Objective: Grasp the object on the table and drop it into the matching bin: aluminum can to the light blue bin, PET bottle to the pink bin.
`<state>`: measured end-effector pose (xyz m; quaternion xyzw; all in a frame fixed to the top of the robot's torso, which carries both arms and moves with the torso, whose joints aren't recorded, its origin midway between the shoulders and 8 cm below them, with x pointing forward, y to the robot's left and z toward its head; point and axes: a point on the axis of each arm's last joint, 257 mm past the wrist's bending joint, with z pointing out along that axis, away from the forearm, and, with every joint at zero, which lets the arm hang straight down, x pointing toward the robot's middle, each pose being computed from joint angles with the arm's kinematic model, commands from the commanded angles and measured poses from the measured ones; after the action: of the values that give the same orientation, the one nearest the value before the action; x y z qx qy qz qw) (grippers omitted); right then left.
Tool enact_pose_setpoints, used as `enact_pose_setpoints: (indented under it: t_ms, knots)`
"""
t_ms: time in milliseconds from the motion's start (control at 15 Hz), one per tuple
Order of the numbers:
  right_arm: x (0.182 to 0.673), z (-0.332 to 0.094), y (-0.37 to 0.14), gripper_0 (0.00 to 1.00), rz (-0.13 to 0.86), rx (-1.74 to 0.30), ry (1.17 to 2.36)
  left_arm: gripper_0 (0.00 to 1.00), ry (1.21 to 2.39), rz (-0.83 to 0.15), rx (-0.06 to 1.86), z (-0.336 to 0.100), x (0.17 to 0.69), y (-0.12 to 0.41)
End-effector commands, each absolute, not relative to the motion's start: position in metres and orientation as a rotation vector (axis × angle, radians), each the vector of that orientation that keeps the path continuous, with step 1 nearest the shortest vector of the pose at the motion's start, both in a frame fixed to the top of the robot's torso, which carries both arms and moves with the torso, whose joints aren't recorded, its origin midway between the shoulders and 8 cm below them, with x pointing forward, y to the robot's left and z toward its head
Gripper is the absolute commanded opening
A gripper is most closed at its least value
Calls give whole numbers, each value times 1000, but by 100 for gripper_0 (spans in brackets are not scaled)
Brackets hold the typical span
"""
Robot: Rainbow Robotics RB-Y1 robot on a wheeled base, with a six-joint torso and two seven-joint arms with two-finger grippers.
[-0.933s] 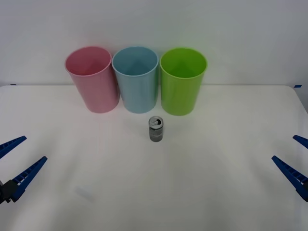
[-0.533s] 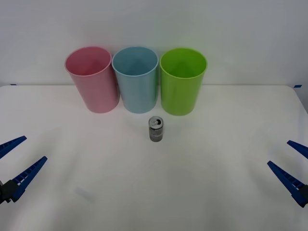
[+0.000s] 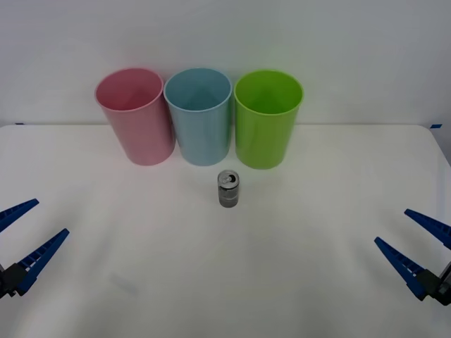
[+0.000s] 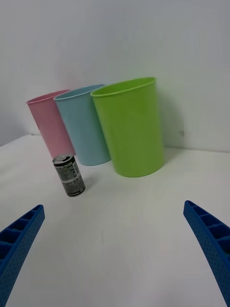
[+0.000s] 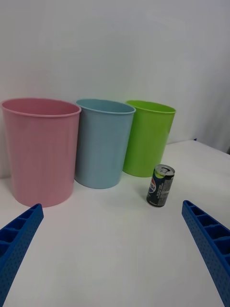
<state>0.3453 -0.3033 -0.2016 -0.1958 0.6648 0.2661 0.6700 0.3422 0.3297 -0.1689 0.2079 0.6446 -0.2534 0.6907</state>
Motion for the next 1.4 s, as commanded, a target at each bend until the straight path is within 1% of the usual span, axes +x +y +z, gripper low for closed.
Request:
enact_pose_setpoints:
  t_ms: [67,267,533,800,1000,1400]
  knots:
    - [351,-210,-289,100,607,-453,1506,100,1441,-567,465,-169,342,330]
    - [357,-217,-267,100,627,-472,1502,100,1441,-567,465,-169,342,330]
    - [367,-230,-250,100,616,-500,1517,100,1441,-567,465,-169,342,330]
    - [387,-242,-226,100,649,-539,1506,100,1441,-567,465,-169,342,330]
    - [404,-248,-209,100,628,-561,1498,100,1441,-567,465,-169,342,330]
    - [438,-261,-176,100,643,-572,1495,100,1441,-567,465,-169,342,330]
